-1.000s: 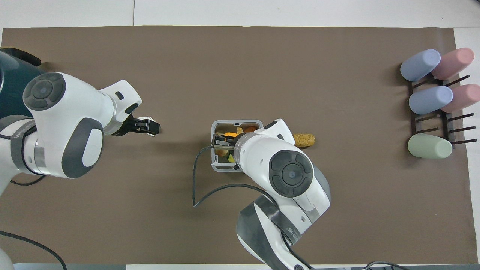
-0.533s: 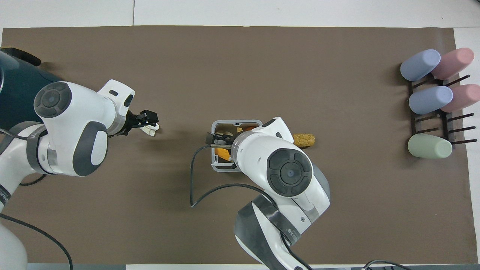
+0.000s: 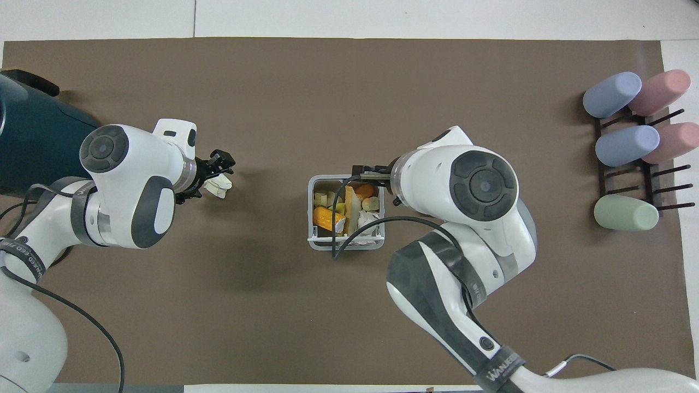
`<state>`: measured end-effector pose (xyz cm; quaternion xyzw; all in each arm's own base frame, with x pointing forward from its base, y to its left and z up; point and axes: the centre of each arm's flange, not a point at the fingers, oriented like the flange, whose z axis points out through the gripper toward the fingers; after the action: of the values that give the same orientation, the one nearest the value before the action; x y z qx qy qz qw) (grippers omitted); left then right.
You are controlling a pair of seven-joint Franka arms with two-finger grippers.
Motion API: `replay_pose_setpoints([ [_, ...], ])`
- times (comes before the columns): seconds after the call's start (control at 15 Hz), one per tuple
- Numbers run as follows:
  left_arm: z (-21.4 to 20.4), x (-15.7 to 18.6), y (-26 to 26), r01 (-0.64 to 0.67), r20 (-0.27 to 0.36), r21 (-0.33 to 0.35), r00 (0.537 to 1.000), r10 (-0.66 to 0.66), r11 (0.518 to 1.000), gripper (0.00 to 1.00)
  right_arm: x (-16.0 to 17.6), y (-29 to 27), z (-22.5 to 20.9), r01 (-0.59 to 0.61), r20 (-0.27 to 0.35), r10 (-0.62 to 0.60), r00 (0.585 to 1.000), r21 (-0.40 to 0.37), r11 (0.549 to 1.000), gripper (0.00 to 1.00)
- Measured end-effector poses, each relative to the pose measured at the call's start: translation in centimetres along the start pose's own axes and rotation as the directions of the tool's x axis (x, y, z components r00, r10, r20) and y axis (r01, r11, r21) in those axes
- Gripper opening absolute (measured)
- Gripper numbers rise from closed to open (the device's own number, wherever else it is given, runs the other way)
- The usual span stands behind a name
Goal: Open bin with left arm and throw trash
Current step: 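Grasp the yellow sponge with the right gripper while the left gripper holds the paper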
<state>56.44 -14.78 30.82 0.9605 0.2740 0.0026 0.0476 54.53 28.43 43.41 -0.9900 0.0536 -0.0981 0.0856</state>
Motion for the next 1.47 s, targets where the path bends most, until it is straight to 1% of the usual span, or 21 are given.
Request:
replay_pose_setpoints([
  [0.07,0.2,-0.1,-0.1,0.012,0.004,0.004,1.0,-0.012,1.0,0.95,0.8,1.9,0.5,0.02,0.004,-0.02,1.0,-0.02,1.0,1.0],
  [0.13,0.4,-0.2,-0.3,0.019,0.006,0.007,1.0,-0.019,1.0,0.87,1.3,3.7,1.0,0.037,0.013,-0.036,0.999,-0.035,0.999,1.0],
  [0.2,0.5,-0.3,-0.3,0.022,0.008,0.009,1.0,-0.022,1.0,0.72,1.6,5.3,1.6,0.055,0.025,-0.054,0.998,-0.048,0.997,1.0],
  [0.27,0.5,-0.3,-0.3,0.022,0.008,0.009,1.0,-0.022,1.0,0.6,1.6,6.7,2.2,0.078,0.039,-0.075,0.996,-0.06,0.995,1.0],
  [0.33,0.5,-0.3,-0.4,0.023,0.009,0.01,1.0,-0.023,1.0,0.5,1.6,7.9,2.7,0.103,0.054,-0.1,0.994,-0.069,0.992,1.0],
  [0.47,0.5,-0.3,-0.4,0.023,0.008,0.009,1.0,-0.023,1.0,0.26,1.2,9.4,3.9,0.141,0.083,-0.135,0.987,-0.078,0.987,1.0],
  [0.6,0.5,-0.2,-0.3,0.023,0.005,0.006,1.0,-0.023,1.0,0.04,0.7,9.7,5.1,0.168,0.093,-0.16,0.983,-0.086,0.982,1.0],
  [0.73,0.3,-0.1,-0.2,0.022,0.001,0.001,1.0,-0.022,1.0,0.04,0.4,10.0,7.0,0.187,0.112,-0.177,0.978,-0.091,0.978,1.0],
  [0.93,-1.0,0.5,0.7,0.017,-0.019,-0.021,1.0,-0.017,1.0,0.04,-0.3,11.2,9.9,0.214,0.162,-0.195,0.967,-0.111,0.971,1.0],
  [1.07,-3.8,1.1,2.5,0.0,-0.034,-0.044,0.999,-0.002,0.999,0.04,-0.9,12.2,11.1,0.226,0.185,-0.2,0.962,-0.127,0.966,1.0],
  [1.2,-8.3,1.2,5.6,-0.037,-0.034,-0.06,0.999,0.035,0.998,0.04,-1.4,12.4,11.5,0.231,0.198,-0.203,0.959,-0.13,0.964,1.0],
  [1.33,-12.4,-0.8,9.0,-0.089,-0.033,-0.088,0.996,0.087,0.992,0.04,-1.8,12.1,11.6,0.237,0.202,-0.209,0.957,-0.129,0.963,1.0],
  [1.47,-14.4,-3.9,12.3,-0.154,-0.041,-0.12,0.988,0.151,0.981,0.04,-1.9,11.9,11.7,0.241,0.203,-0.213,0.956,-0.127,0.962,1.0],
])
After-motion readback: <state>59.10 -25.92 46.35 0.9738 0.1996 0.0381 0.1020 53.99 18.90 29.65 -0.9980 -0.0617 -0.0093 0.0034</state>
